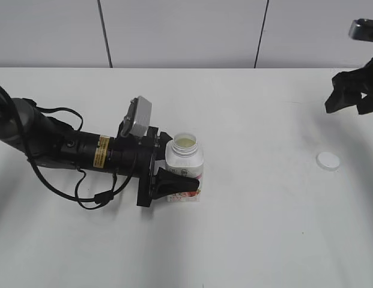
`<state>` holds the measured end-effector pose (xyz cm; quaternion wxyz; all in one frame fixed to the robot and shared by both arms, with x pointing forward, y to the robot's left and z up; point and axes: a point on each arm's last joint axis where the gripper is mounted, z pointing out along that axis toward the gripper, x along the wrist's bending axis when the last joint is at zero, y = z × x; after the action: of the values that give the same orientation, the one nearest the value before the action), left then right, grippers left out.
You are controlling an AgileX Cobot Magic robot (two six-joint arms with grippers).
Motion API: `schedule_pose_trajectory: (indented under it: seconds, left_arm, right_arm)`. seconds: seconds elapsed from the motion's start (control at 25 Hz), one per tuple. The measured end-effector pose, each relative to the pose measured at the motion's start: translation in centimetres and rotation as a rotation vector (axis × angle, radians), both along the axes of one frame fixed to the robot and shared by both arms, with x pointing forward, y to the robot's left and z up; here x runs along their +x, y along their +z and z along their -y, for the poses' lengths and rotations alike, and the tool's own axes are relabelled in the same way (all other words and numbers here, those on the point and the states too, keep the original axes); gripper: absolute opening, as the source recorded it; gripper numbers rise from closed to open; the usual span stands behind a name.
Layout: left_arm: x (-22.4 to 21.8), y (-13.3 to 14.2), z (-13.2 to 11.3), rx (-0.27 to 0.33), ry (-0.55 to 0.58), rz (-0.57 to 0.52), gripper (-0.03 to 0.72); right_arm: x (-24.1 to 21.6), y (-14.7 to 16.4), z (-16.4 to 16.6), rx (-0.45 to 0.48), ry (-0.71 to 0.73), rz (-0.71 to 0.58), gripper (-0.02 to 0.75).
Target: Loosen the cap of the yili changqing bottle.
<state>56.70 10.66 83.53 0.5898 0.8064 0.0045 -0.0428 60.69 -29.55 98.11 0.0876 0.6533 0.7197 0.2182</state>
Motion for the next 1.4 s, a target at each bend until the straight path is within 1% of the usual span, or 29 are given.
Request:
schedule_pose_trajectory:
  seconds: [0.16, 0.28, 0.4, 0.72, 0.84, 0.92, 0.96, 1.0, 1.04, 1.12, 1.24, 1.28, 1.36, 1.4]
  left_arm:
    - [0.0, 0.1, 0.0, -0.010, 0.001, -0.003, 0.536]
    - [0.0, 0.3, 0.0, -0.011, 0.000, 0.002, 0.547]
    - [0.0, 1.4, 0.0, -0.017, -0.006, 0.029, 0.547]
    - [-1.2, 5.6, -0.3, -0.036, -0.022, 0.107, 0.548]
    - [-1.3, 7.9, -0.4, -0.053, -0.018, 0.152, 0.549]
    - [-1.4, 10.0, -0.6, -0.069, -0.003, 0.177, 0.551]
    - [-1.4, 10.9, -0.8, -0.067, 0.015, 0.175, 0.552]
    - [-1.3, 12.0, -0.9, -0.045, 0.056, 0.174, 0.552]
    - [-1.0, 12.9, -1.2, -0.001, 0.121, 0.170, 0.552]
    - [-0.2, 14.3, -2.1, 0.107, 0.289, 0.166, 0.552]
    - [1.4, 15.7, -4.4, 0.286, 0.646, 0.153, 0.552]
    - [1.8, 16.1, -5.2, 0.322, 0.761, 0.144, 0.552]
    - [2.7, 16.4, -7.3, 0.395, 1.029, 0.114, 0.552]
    - [3.0, 16.4, -8.1, 0.404, 1.146, 0.071, 0.552]
  right_arm:
    - [-0.6, 2.2, -0.1, 0.005, -0.003, 0.054, 0.544]
    - [-0.9, 3.2, -0.1, 0.013, -0.005, 0.078, 0.544]
    - [-1.2, 4.0, -0.2, 0.015, -0.004, 0.096, 0.544]
    - [-2.1, 6.1, -0.3, 0.030, -0.008, 0.149, 0.544]
    - [-2.5, 6.6, -0.4, 0.033, -0.001, 0.146, 0.544]
    - [-2.7, 6.9, -0.5, 0.038, 0.010, 0.133, 0.544]
    - [-2.9, 7.1, -0.6, 0.040, 0.016, 0.127, 0.544]
    - [-3.0, 7.4, -0.6, 0.042, 0.020, 0.127, 0.544]
    - [-3.1, 7.8, -0.6, 0.044, 0.025, 0.128, 0.544]
    - [-3.3, 8.6, -0.7, 0.046, 0.031, 0.141, 0.544]
    - [-3.9, 9.9, -0.8, 0.051, 0.040, 0.160, 0.544]
    - [-4.2, 10.3, -0.8, 0.052, 0.044, 0.164, 0.544]
    - [-4.8, 11.0, -0.9, 0.056, 0.051, 0.168, 0.544]
    - [-5.1, 11.4, -1.0, 0.057, 0.056, 0.170, 0.544]
